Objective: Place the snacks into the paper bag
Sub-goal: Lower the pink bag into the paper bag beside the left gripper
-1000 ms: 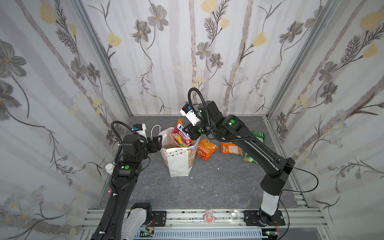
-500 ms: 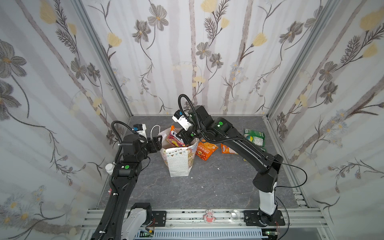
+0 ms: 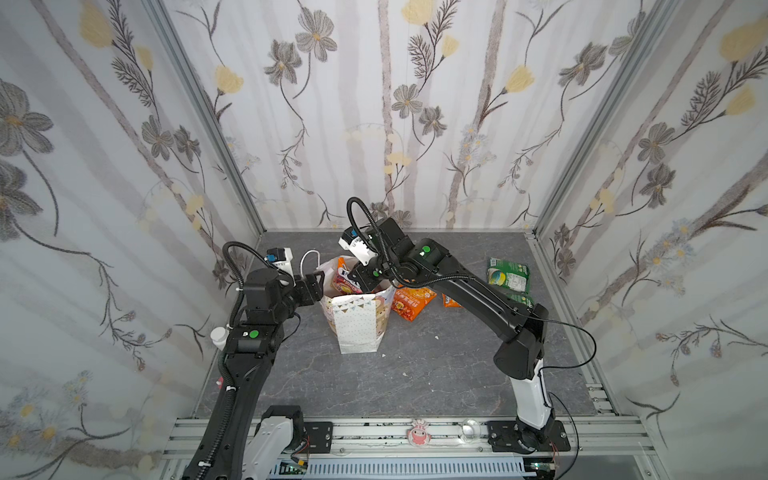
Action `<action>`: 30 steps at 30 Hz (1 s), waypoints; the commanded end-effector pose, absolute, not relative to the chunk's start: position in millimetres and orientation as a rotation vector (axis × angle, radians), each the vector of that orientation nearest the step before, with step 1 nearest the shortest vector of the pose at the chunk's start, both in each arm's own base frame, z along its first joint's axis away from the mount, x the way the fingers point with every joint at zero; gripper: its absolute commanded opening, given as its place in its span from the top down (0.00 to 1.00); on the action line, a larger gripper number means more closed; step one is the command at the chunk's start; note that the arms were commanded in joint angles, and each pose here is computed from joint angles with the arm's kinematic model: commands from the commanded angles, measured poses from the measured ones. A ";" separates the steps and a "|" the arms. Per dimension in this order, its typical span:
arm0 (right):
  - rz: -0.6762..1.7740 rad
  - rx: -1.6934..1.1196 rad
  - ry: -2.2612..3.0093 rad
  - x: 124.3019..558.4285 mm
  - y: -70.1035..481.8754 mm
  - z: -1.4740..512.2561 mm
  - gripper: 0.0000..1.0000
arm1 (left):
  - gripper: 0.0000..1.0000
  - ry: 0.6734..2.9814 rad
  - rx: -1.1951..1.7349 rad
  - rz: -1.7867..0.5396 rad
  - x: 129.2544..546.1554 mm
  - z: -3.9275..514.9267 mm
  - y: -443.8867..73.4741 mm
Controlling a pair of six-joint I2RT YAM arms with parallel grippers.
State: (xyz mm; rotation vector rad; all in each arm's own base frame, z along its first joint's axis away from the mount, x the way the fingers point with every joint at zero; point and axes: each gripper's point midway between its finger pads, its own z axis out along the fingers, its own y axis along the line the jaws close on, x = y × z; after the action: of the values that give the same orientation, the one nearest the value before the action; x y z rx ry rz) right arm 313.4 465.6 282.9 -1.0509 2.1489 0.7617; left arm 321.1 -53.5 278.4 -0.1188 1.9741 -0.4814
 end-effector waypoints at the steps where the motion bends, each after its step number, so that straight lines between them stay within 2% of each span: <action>1: 0.694 -1.014 2.127 325.1 464.7 287.6 0.89 | 0.26 1.969 -0.113 -0.477 321.6 280.4 -53.2; 3: 0.645 -1.003 2.135 328.9 460.9 286.8 0.80 | 0.27 1.968 -0.113 -0.479 321.8 280.5 -53.4; 5: 0.606 -0.994 2.134 332.0 457.2 289.0 0.67 | 0.27 1.969 -0.112 -0.479 322.0 280.2 -53.5; 9: 0.544 -0.957 2.107 336.8 449.8 303.0 0.61 | 0.27 1.970 -0.113 -0.478 322.6 280.1 -53.2; 14: 0.420 -0.886 2.066 345.1 438.4 319.2 0.61 | 0.27 1.971 -0.114 -0.478 323.1 279.7 -53.3; 19: 0.426 -0.903 2.074 335.6 440.9 318.7 0.82 | 0.27 1.973 -0.116 -0.476 323.4 279.5 -52.9; 20: 0.433 -0.886 2.072 334.4 439.8 323.2 0.84 | 0.27 1.973 -0.115 -0.473 323.1 279.6 -52.6; 22: 0.459 -0.856 2.049 329.2 437.3 339.5 0.81 | 0.27 1.971 -0.116 -0.471 322.8 279.9 -52.3; 27: 0.456 -0.766 1.953 303.5 418.3 395.6 0.61 | 0.27 1.967 -0.119 -0.469 323.0 280.6 -51.8; 30: 0.522 -0.780 1.937 287.0 416.3 401.6 0.55 | 0.27 1.970 -0.117 -0.472 323.3 280.1 -52.3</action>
State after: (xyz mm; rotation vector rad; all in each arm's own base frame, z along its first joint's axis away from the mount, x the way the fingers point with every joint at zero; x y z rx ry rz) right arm 291.8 421.3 395.4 -0.8146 1.9486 0.5025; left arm 322.1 -53.3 276.5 -0.1205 1.9799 -0.4794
